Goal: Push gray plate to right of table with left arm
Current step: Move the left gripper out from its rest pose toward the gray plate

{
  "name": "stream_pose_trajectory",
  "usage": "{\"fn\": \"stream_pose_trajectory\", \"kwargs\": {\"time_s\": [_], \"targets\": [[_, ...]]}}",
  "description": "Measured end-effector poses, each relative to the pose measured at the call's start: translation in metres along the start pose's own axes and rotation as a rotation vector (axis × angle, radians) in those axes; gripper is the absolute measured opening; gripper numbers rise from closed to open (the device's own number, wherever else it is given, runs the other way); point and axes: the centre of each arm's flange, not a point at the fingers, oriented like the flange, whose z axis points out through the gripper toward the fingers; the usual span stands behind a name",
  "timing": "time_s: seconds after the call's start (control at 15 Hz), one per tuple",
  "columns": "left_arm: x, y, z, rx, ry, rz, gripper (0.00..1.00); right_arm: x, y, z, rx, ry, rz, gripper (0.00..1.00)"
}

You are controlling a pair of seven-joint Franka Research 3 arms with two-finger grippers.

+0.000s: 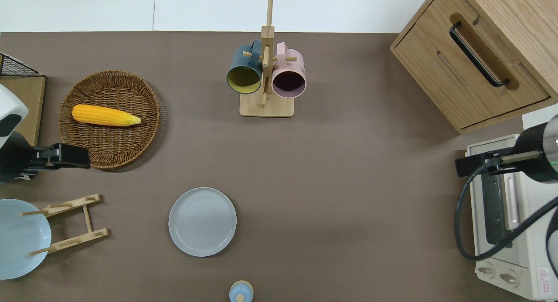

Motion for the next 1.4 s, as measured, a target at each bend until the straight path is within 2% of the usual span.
{"fn": "stream_pose_trajectory", "kwargs": {"time_s": [1.07,1.4], "targets": [[-0.001,-0.005,0.011,0.002,-0.033,-0.008,1.00,0.000,0.000,0.000,0.000,0.000,0.000,1.00],[-0.004,-0.005,0.037,0.007,-0.086,-0.009,1.00,0.000,0.000,0.000,0.000,0.000,0.000,1.00]]}}
